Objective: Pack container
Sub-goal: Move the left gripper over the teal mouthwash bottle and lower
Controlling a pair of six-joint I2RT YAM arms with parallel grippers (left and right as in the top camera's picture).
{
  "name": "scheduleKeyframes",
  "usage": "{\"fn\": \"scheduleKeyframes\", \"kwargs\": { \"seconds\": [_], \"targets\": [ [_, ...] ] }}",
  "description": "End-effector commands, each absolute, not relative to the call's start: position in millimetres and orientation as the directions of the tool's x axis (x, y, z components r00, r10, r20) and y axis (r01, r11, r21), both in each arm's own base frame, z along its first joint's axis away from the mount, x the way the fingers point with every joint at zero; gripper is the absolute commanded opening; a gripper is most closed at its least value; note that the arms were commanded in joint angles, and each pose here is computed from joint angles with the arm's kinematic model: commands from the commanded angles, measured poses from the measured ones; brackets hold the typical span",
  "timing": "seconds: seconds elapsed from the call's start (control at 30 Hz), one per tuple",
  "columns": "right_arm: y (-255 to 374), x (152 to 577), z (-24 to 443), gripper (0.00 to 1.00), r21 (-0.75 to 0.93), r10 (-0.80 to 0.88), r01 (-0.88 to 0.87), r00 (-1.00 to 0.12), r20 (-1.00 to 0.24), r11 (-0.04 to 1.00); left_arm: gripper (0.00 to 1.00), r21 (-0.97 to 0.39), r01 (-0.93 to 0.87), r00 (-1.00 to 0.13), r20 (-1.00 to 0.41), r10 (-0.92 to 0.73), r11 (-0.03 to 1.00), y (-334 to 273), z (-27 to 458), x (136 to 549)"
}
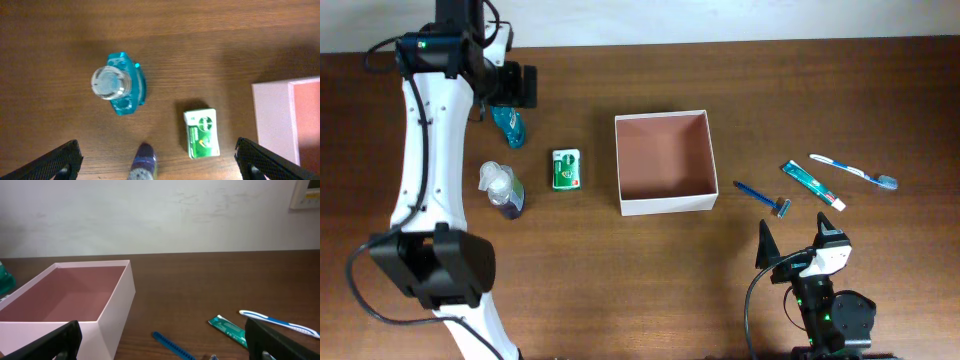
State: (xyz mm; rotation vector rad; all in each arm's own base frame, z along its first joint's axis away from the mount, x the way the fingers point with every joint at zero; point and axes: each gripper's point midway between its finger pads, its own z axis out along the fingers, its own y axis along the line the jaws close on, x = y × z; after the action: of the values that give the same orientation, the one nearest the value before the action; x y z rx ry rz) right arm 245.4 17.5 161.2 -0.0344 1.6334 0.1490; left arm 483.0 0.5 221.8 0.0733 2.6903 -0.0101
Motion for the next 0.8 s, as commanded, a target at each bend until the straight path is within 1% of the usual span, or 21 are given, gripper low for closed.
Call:
{"fn": "scheduleKeyframes", "kwargs": {
  "seconds": [0.0,0.07,0.13,0.27,0.67,0.77],
  "targets": [
    [15.0,245.3,159.7,0.99,0.068,0.061,-0.101,-0.068,-0.996,0.993,0.99,-0.071,-0.029,-0.912,-0.406,-0.055,0.997,24.7,202.6,491.5],
    [15.0,245.3,159.7,0.99,0.068,0.061,-0.101,-0.068,-0.996,0.993,0.99,-0.098,-0.049,-0.922,-0.378,-0.083,0.994,34.5,188.7,493.1],
    [15.0,245.3,159.7,0.99,0.068,0.061,-0.101,-0.068,-0.996,0.993,0.99,-0.097,-0.064,-0.927,-0.363,-0.095,0.993,41.7,180.5,494.1],
    [15.0,245.3,159.7,0.99,0.069,0.062,-0.101,-0.068,-0.996,0.993,0.99,-0.078,-0.035,-0.93,-0.363,-0.061,0.996,48.2,171.1,499.3],
    [15.0,245.3,159.7,0.99,0.068,0.061,-0.101,-0.068,-0.996,0.993,0.99,-0.064,-0.016,-0.895,-0.444,-0.043,0.998,44.8,177.0,521.6],
    [15.0,245.3,159.6,0.99,0.069,0.062,-0.101,-0.069,-0.996,0.993,1.0,-0.018,-0.029,-0.887,-0.46,-0.034,0.999,49.3,176.8,527.3]
  ]
}}
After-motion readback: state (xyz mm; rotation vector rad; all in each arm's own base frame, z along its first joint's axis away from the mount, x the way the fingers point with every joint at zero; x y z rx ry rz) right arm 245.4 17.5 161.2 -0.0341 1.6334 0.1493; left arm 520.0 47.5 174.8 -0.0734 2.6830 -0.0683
